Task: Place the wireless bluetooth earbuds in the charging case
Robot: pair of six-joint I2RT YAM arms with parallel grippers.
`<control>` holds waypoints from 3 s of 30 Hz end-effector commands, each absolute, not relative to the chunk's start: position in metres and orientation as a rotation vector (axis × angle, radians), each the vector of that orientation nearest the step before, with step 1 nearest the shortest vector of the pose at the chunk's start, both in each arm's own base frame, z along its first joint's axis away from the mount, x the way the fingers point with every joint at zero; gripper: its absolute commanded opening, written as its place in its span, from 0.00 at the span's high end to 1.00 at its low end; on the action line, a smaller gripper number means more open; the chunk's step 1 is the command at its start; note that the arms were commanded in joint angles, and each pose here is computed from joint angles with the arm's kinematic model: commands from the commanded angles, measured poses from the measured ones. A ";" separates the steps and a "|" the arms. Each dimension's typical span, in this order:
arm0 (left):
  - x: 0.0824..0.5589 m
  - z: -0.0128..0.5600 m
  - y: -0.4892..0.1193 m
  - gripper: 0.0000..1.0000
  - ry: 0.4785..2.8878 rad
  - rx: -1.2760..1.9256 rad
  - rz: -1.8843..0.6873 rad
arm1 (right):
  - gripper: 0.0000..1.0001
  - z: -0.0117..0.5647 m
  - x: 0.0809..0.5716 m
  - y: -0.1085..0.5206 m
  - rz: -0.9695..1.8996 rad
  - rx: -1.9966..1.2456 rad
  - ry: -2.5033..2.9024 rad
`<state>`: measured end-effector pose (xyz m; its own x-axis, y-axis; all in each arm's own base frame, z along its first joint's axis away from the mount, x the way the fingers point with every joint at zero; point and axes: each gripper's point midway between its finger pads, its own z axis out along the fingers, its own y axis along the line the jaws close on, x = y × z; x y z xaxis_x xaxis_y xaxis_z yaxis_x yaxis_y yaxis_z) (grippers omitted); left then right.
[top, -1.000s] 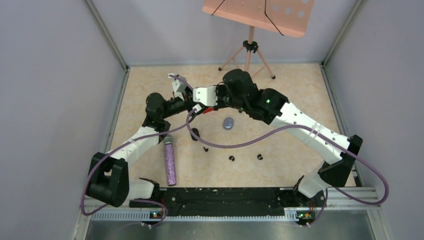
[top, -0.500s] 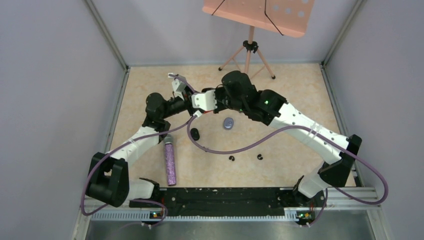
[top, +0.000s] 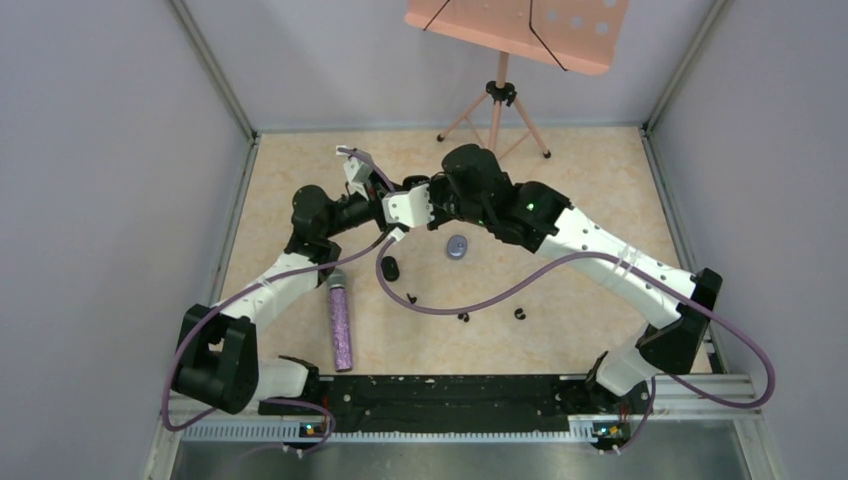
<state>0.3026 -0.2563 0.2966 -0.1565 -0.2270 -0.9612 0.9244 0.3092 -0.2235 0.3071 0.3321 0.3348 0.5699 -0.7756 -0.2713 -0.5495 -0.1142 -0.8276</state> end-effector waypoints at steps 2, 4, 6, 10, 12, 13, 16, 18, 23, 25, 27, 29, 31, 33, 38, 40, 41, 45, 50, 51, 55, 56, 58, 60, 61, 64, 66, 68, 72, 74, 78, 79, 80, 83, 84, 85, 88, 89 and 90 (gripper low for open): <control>0.305 0.319 -0.257 1.00 1.268 0.717 -1.158 | 1.00 0.339 0.297 0.345 -0.252 -1.817 0.978; 0.307 0.319 -0.257 1.00 1.273 0.710 -1.157 | 1.00 0.338 0.295 0.348 -0.241 -1.827 0.946; 0.309 0.319 -0.257 1.00 1.281 0.691 -1.156 | 1.00 0.337 0.293 0.350 -0.233 -1.841 0.921; 0.313 0.319 -0.255 1.00 1.293 0.656 -1.154 | 0.98 0.338 0.291 0.352 -0.233 -1.855 0.885; 0.314 0.320 -0.254 1.00 1.296 0.643 -1.153 | 0.96 0.338 0.290 0.352 -0.232 -1.855 0.876; 0.314 0.320 -0.254 1.00 1.297 0.639 -1.153 | 0.95 0.338 0.290 0.352 -0.233 -1.854 0.873; 0.316 0.320 -0.253 1.00 1.297 0.625 -1.149 | 0.92 0.339 0.290 0.350 -0.234 -1.846 0.884; 0.316 0.321 -0.253 1.00 1.295 0.627 -1.145 | 0.91 0.340 0.292 0.348 -0.237 -1.829 0.911; 0.315 0.318 -0.254 1.00 1.287 0.650 -1.130 | 0.83 0.344 0.287 0.343 -0.178 -1.810 0.973; 0.315 0.316 -0.253 1.00 1.283 0.663 -1.122 | 0.76 0.347 0.284 0.341 -0.126 -1.809 1.012; 0.314 0.315 -0.253 1.00 1.277 0.676 -1.112 | 0.72 0.355 0.280 0.342 -0.048 -1.793 1.051; 0.314 0.313 -0.253 1.00 1.274 0.681 -1.104 | 0.68 0.361 0.277 0.342 0.012 -1.787 1.086; 0.314 0.312 -0.253 1.00 1.273 0.682 -1.100 | 0.64 0.369 0.277 0.342 0.077 -1.768 1.118; 0.314 0.312 -0.253 1.00 1.269 0.685 -1.097 | 0.62 0.371 0.278 0.343 0.121 -1.766 1.147; 0.313 0.312 -0.253 1.00 1.264 0.688 -1.098 | 0.61 0.375 0.275 0.344 0.187 -1.744 1.191; 0.312 0.312 -0.253 1.00 1.263 0.694 -1.098 | 0.61 0.378 0.273 0.342 0.205 -1.731 1.208; 0.312 0.311 -0.253 1.00 1.263 0.698 -1.100 | 0.61 0.381 0.274 0.340 0.224 -1.714 1.229; 0.305 0.308 -0.256 1.00 1.241 0.747 -1.113 | 0.63 0.384 0.273 0.329 0.308 -1.690 1.335; 0.290 0.304 -0.260 1.00 1.178 0.884 -1.121 | 0.71 0.376 0.264 0.317 0.329 -1.740 1.373; 0.288 0.303 -0.261 1.00 1.167 0.908 -1.120 | 0.73 0.372 0.263 0.316 0.329 -1.749 1.377; 0.283 0.301 -0.263 1.00 1.143 0.972 -1.123 | 0.71 0.361 0.262 0.315 0.339 -1.770 1.400; 0.283 0.301 -0.263 1.00 1.143 0.975 -1.123 | 0.71 0.359 0.261 0.316 0.345 -1.771 1.405; 0.282 0.302 -0.264 1.00 1.138 0.987 -1.127 | 0.70 0.354 0.262 0.316 0.344 -1.777 1.417; 0.281 0.302 -0.264 1.00 1.137 0.991 -1.130 | 0.70 0.350 0.263 0.316 0.336 -1.784 1.428; 0.281 0.302 -0.264 1.00 1.136 0.992 -1.130 | 0.70 0.348 0.264 0.316 0.335 -1.788 1.432; 0.281 0.304 -0.264 1.00 1.131 1.000 -1.131 | 0.70 0.347 0.266 0.319 0.339 -1.782 1.432; 0.280 0.304 -0.264 1.00 1.128 1.002 -1.131 | 0.72 0.343 0.267 0.321 0.343 -1.784 1.438; 0.280 0.305 -0.264 1.00 1.126 1.004 -1.130 | 0.73 0.342 0.269 0.322 0.344 -1.782 1.446; 0.280 0.305 -0.264 1.00 1.122 1.006 -1.125 | 0.75 0.338 0.268 0.325 0.363 -1.790 1.448; 0.279 0.305 -0.264 1.00 1.118 1.009 -1.123 | 0.76 0.336 0.269 0.327 0.371 -1.792 1.453; 0.278 0.306 -0.264 1.00 1.111 1.015 -1.120 | 0.78 0.331 0.269 0.330 0.387 -1.796 1.467; 0.278 0.307 -0.264 1.00 1.111 1.014 -1.119 | 0.77 0.329 0.270 0.331 0.389 -1.797 1.470; 0.278 0.307 -0.264 1.00 1.110 1.017 -1.121 | 0.77 0.328 0.271 0.331 0.386 -1.796 1.476; 0.278 0.307 -0.264 1.00 1.107 1.017 -1.117 | 0.78 0.326 0.274 0.333 0.380 -1.791 1.484; 0.278 0.307 -0.263 1.00 1.106 1.017 -1.115 | 0.80 0.325 0.276 0.333 0.374 -1.785 1.490; 0.277 0.307 -0.264 1.00 1.106 1.018 -1.115 | 0.81 0.326 0.276 0.334 0.374 -1.779 1.493; 0.278 0.308 -0.263 1.00 1.102 1.019 -1.111 | 0.84 0.324 0.278 0.334 0.379 -1.762 1.520; 0.278 0.307 -0.264 1.00 1.103 1.020 -1.112 | 0.85 0.323 0.278 0.334 0.380 -1.755 1.533; 0.277 0.307 -0.264 1.00 1.100 1.022 -1.110 | 0.85 0.321 0.279 0.335 0.382 -1.741 1.552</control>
<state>0.2806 -0.2629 0.2855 -0.0116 -0.1316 -0.9912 0.9839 0.1754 -0.0348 0.2709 0.3255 0.3188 0.2526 -0.7294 -0.6357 -0.9390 -0.0264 -0.3428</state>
